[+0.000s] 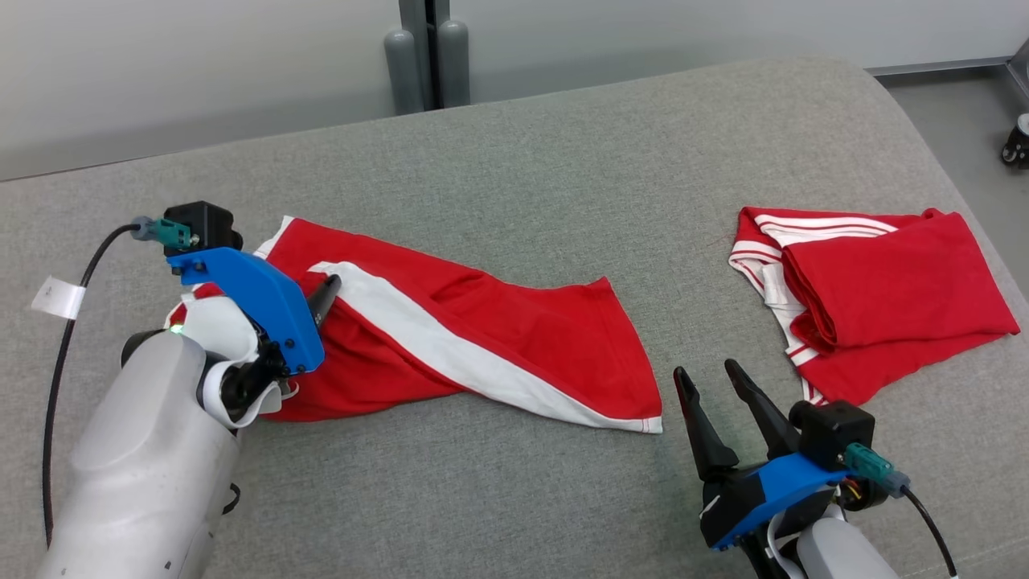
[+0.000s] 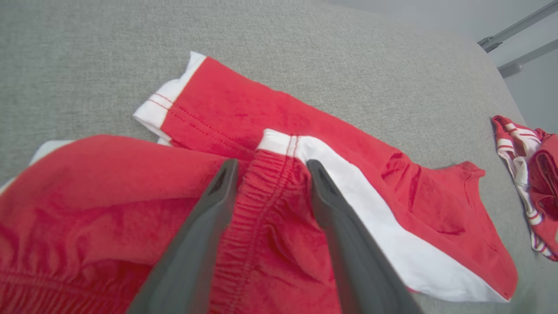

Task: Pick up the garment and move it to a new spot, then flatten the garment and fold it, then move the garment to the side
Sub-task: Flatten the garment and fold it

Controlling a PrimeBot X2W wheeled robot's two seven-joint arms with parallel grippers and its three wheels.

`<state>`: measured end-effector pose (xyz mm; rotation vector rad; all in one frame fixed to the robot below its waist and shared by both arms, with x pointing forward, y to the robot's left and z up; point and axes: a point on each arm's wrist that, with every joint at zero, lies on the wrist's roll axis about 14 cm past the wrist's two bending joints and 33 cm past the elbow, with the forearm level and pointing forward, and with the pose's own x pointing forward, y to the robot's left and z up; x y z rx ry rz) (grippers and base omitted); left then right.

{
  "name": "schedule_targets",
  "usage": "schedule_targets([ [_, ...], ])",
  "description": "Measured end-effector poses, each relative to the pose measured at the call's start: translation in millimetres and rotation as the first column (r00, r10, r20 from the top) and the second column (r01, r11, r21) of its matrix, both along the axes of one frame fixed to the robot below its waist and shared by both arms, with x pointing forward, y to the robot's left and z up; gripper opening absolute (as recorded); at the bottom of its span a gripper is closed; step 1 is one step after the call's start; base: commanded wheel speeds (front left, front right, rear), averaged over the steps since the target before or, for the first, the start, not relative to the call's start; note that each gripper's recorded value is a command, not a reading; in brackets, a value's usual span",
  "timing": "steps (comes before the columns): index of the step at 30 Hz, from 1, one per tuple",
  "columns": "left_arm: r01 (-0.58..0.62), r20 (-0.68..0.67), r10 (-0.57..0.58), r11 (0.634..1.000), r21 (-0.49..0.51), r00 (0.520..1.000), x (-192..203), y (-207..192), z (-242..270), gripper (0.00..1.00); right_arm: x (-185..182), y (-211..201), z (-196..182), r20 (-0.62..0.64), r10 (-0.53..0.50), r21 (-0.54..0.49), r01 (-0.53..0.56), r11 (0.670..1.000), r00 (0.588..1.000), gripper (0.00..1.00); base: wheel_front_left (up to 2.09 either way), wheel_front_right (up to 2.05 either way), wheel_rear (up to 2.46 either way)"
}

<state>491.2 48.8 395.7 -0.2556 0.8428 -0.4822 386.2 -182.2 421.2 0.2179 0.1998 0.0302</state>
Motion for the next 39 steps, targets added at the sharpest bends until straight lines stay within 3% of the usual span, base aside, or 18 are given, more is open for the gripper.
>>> schedule_targets([
  [1,-0.003,0.003,0.003,1.0,-0.008,1.0,-1.5,-0.1,0.7,0.49,0.2,1.3,0.2,0.001,0.004,0.001,-0.004,1.0,1.0,1.0,0.0,0.0,0.0],
  [2,-0.006,0.011,0.006,1.0,-0.018,1.0,-2.2,-0.5,1.9,0.45,0.3,2.4,0.0,0.0,0.007,0.001,-0.007,1.0,1.0,1.0,0.0,0.0,0.0],
  [5,-0.016,0.016,0.017,0.999,-0.043,1.0,-2.9,-0.8,4.6,0.47,-0.3,6.3,-1.7,-0.006,0.018,0.004,-0.018,1.0,1.0,1.0,0.0,0.0,0.0],
  [6,-0.02,0.012,0.02,0.999,-0.05,1.0,-4.1,-0.6,3.8,0.51,-0.7,7.3,-2.4,-0.008,0.021,0.003,-0.021,1.0,1.0,1.0,0.0,0.0,0.0],
  [7,-0.022,0.007,0.022,0.998,-0.053,1.0,-5.7,-0.1,2.1,0.62,-1.2,8.1,-3.2,-0.011,0.024,0.003,-0.024,1.0,1.0,1.0,0.0,0.0,0.0],
  [9,-0.034,0.021,0.035,0.997,-0.066,0.999,-2.8,0.8,3.3,0.47,-1.7,8.5,-4.6,-0.016,0.026,0.003,-0.026,1.0,1.0,1.0,0.0,0.0,0.0],
  [10,-0.035,0.026,0.037,0.997,-0.071,0.999,-1.7,0.4,3.8,0.36,-2.1,7.8,-5.4,-0.019,0.026,0.002,-0.026,1.0,0.999,1.0,0.0,0.0,0.0],
  [11,-0.032,0.033,0.034,0.997,-0.071,0.999,-1.1,-0.6,4.0,0.0,-2.5,6.6,-6.0,-0.021,0.023,0.003,-0.023,1.0,1.0,1.0,0.0,0.0,0.0],
  [15,-0.025,0.094,0.033,0.996,-0.085,0.995,-0.1,-4.2,13.2,0.0,-3.0,3.1,-2.6,-0.011,0.011,0.009,-0.011,1.0,1.0,1.0,0.0,0.0,0.0],
  [22,-0.093,0.239,0.128,0.984,-0.152,0.962,-36.8,15.8,31.2,0.0,-8.9,20.2,-1.3,-0.006,0.052,0.026,-0.052,0.998,0.999,1.0,0.0,0.0,0.0],
  [28,-0.194,0.163,0.222,0.966,-0.173,0.961,-101.3,31.6,-11.0,0.0,-14.4,37.9,-4.4,-0.016,0.103,0.021,-0.103,0.995,0.995,1.0,0.0,0.0,0.0],
  [29,-0.216,0.16,0.244,0.961,-0.175,0.956,-106.9,34.8,-16.1,0.09,-14.1,38.8,-4.0,-0.015,0.105,0.021,-0.105,0.994,0.994,1.0,0.0,0.0,0.0],
  [30,-0.238,0.163,0.269,0.953,-0.186,0.949,-109.6,35.6,-17.7,0.38,-14.1,39.9,-3.9,-0.015,0.109,0.02,-0.108,0.994,0.994,1.0,0.0,0.0,0.0],
  [31,-0.249,0.169,0.28,0.95,-0.187,0.945,-112.0,36.5,-19.7,0.48,-14.2,40.7,-3.6,-0.014,0.112,0.019,-0.112,0.994,0.994,1.0,0.0,0.0,0.0],
  [32,-0.254,0.184,0.288,0.948,-0.19,0.94,-113.5,35.6,-20.1,0.85,-14.3,41.4,-3.0,-0.012,0.114,0.017,-0.114,0.993,0.993,1.0,0.0,0.0,0.0],
  [33,-0.267,0.196,0.306,0.943,-0.2,0.932,-113.7,35.2,-19.4,1.0,-14.5,41.6,-2.4,-0.01,0.115,0.016,-0.115,0.993,0.993,1.0,0.0,0.0,0.0],
  [39,-0.284,0.313,0.336,0.938,-0.2,0.888,-103.4,45.6,-3.0,1.0,-12.7,30.8,15.2,0.046,0.079,0.011,-0.079,0.997,0.996,1.0,0.0,0.0,0.0],
])
